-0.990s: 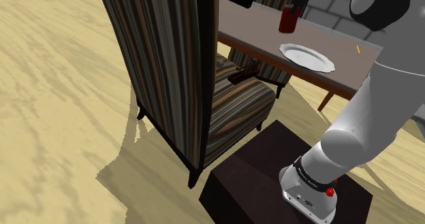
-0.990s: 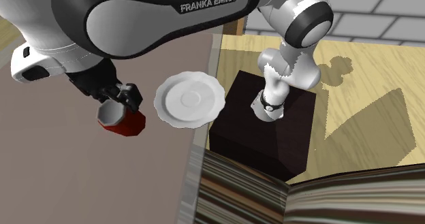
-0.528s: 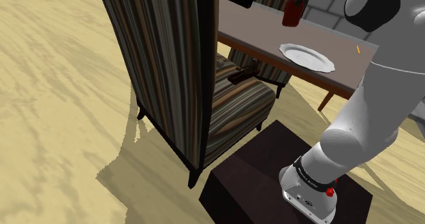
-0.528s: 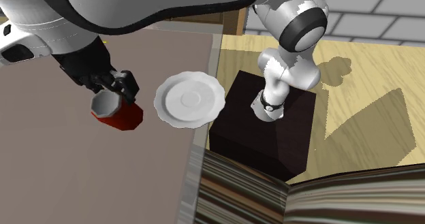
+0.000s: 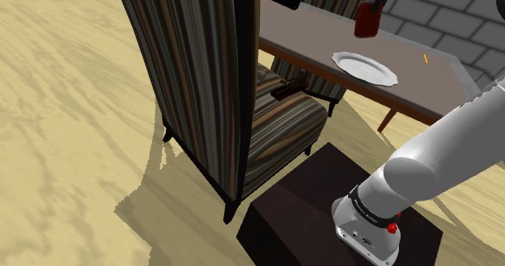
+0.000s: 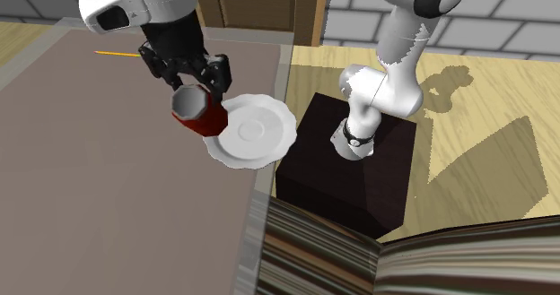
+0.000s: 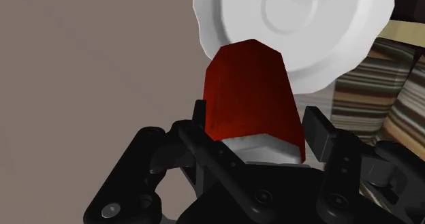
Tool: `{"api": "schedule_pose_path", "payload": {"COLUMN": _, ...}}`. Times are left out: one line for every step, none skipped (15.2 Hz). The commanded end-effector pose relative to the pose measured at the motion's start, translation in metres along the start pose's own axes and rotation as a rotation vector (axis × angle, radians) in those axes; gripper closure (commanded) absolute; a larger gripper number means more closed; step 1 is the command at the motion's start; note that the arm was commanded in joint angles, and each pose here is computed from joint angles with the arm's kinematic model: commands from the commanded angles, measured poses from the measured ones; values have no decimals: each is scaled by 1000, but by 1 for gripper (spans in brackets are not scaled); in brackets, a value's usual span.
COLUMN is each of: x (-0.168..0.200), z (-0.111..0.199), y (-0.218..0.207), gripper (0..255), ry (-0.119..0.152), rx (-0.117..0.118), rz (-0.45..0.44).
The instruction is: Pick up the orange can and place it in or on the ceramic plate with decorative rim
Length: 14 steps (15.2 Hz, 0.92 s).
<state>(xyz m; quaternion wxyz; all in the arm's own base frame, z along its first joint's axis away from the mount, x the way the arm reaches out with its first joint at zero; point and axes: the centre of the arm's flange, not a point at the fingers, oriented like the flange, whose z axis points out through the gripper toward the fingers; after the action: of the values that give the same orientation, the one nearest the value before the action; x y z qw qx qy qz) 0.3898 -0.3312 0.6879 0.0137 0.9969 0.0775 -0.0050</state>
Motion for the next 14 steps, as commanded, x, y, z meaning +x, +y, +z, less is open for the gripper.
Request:
{"api": "schedule_pose_path", "payload": {"x": -22, "z": -5, "y": -13, "gripper": 255, "ry": 0, "rx": -2, "rz": 0}}
{"api": "schedule_pose_path", "payload": {"x": -33, "z": -7, "y": -20, "gripper": 255, "ry": 0, "rx": -2, "rz": 0}}
{"api": "schedule_pose_path", "payload": {"x": -44, "z": -9, "y": -27, "gripper": 255, "ry": 0, "rx": -2, "rz": 0}}
{"api": "schedule_pose_path", "payload": {"x": -55, "z": -11, "y": -34, "gripper": 255, "ry": 0, "rx": -2, "rz": 0}}
{"api": "schedule_pose_path", "payload": {"x": -66, "z": -13, "y": -42, "gripper": 255, "ry": 0, "rx": -2, "rz": 0}}
{"api": "schedule_pose_path", "payload": {"x": -77, "z": -15, "y": -49, "gripper": 255, "ry": 0, "rx": -2, "rz": 0}}
{"api": "schedule_pose_path", "payload": {"x": -88, "z": -17, "y": -56, "gripper": 255, "ry": 0, "rx": -2, "rz": 0}}
{"api": "schedule_pose_path", "payload": {"x": -94, "z": -18, "y": -59, "gripper": 255, "ry": 0, "rx": -2, "rz": 0}}
{"api": "schedule_pose_path", "payload": {"x": -94, "z": -13, "y": -59, "gripper": 255, "ry": 0, "rx": -2, "rz": 0}}
{"api": "schedule_pose_path", "payload": {"x": -94, "z": -7, "y": -60, "gripper": 255, "ry": 0, "rx": -2, "rz": 0}}
{"api": "schedule_pose_path", "payload": {"x": -94, "z": -2, "y": -60, "gripper": 255, "ry": 0, "rx": -2, "rz": 0}}
{"api": "schedule_pose_path", "payload": {"x": -94, "z": 3, "y": -60, "gripper": 255, "ry": 0, "rx": -2, "rz": 0}}
{"api": "schedule_pose_path", "payload": {"x": -94, "z": 8, "y": -60, "gripper": 255, "ry": 0, "rx": -2, "rz": 0}}
{"api": "schedule_pose_path", "payload": {"x": -93, "z": 14, "y": -60, "gripper": 255, "ry": 0, "rx": -2, "rz": 0}}
